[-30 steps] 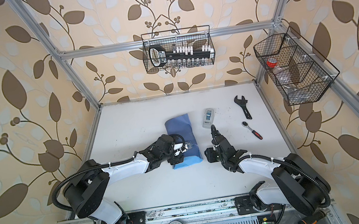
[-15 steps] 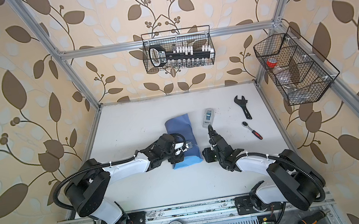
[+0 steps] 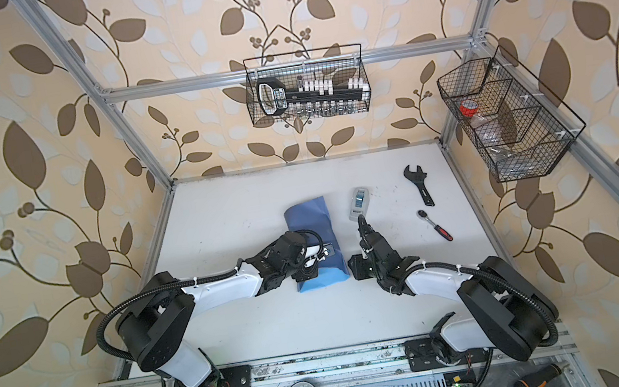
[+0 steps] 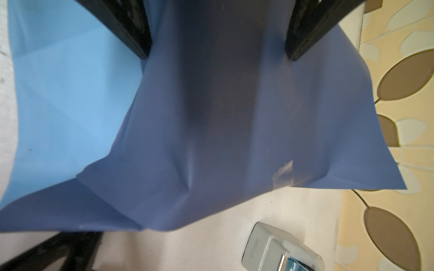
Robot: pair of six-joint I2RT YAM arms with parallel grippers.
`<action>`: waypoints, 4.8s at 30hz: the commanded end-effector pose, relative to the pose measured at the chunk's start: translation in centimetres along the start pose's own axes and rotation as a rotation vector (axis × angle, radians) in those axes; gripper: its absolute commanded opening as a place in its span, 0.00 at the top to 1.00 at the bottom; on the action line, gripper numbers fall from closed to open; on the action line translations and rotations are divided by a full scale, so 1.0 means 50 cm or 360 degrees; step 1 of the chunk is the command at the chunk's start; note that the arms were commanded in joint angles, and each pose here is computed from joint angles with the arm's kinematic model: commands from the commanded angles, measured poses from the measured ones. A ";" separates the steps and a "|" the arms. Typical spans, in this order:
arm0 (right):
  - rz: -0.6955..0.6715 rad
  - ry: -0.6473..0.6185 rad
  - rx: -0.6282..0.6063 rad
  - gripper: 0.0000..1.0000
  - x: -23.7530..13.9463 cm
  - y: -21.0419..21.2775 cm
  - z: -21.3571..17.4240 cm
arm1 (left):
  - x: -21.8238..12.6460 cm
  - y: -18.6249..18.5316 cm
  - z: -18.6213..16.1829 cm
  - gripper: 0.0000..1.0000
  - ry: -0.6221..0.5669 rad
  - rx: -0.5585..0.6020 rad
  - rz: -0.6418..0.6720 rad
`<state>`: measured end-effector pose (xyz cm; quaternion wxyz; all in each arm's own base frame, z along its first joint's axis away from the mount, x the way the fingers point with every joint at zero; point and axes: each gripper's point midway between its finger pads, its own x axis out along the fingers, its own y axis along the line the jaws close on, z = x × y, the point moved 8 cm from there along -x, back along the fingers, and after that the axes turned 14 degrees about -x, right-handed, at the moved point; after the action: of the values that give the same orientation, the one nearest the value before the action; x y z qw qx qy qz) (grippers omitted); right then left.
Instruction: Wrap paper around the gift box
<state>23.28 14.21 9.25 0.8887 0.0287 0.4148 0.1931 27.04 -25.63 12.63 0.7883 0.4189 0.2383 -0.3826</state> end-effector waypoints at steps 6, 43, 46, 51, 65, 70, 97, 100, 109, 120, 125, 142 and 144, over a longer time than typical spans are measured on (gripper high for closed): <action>0.0086 -0.0025 -0.0013 0.61 0.009 0.018 0.013 | 0.011 -0.018 -0.021 0.10 0.0105 0.0092 -0.0048; 0.0263 -0.0102 -0.0023 0.71 -0.006 0.057 0.015 | 0.009 -0.015 -0.023 0.10 0.0120 0.0077 -0.0028; 0.0277 -0.0096 -0.0020 0.71 -0.002 0.061 0.015 | 0.010 -0.016 -0.024 0.11 0.0126 0.0078 -0.0029; 0.0277 -0.0091 -0.0018 0.72 0.004 0.065 0.015 | 0.010 -0.015 -0.024 0.11 0.0128 0.0076 -0.0027; 0.0277 -0.0083 -0.0002 0.73 0.017 0.072 0.015 | 0.009 -0.015 -0.024 0.11 0.0130 0.0073 -0.0023; 0.0271 -0.0084 0.0003 0.73 0.023 0.072 0.016 | 0.010 -0.015 -0.024 0.11 0.0132 0.0077 -0.0022; 0.0194 -0.0104 0.0030 0.76 0.048 0.072 0.016 | 0.010 -0.016 -0.026 0.11 0.0133 0.0074 -0.0019; 0.0194 -0.0103 0.0033 0.76 0.052 0.074 0.016 | 0.011 -0.016 -0.027 0.11 0.0135 0.0075 -0.0021; 0.0184 -0.0130 0.0041 0.76 0.057 0.078 0.015 | 0.011 -0.016 -0.027 0.11 0.0137 0.0072 -0.0022; 0.0173 -0.0148 0.0006 0.75 0.023 0.071 0.007 | 0.011 -0.016 -0.027 0.11 0.0139 0.0072 -0.0023; 0.0222 -0.0190 0.0007 0.71 -0.008 0.072 0.007 | 0.012 -0.017 -0.027 0.11 0.0138 0.0072 -0.0025; -0.0135 -0.0146 -0.0169 0.85 -0.001 0.079 0.005 | 0.012 -0.016 -0.027 0.11 0.0141 0.0073 -0.0017; -0.0164 -0.0144 -0.0165 0.87 0.004 0.077 0.006 | 0.012 -0.016 -0.027 0.11 0.0140 0.0072 -0.0021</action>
<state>21.76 17.88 9.88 0.9085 -0.0093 0.3703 0.1932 27.07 -25.69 12.53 0.7894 0.4248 0.2379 -0.3739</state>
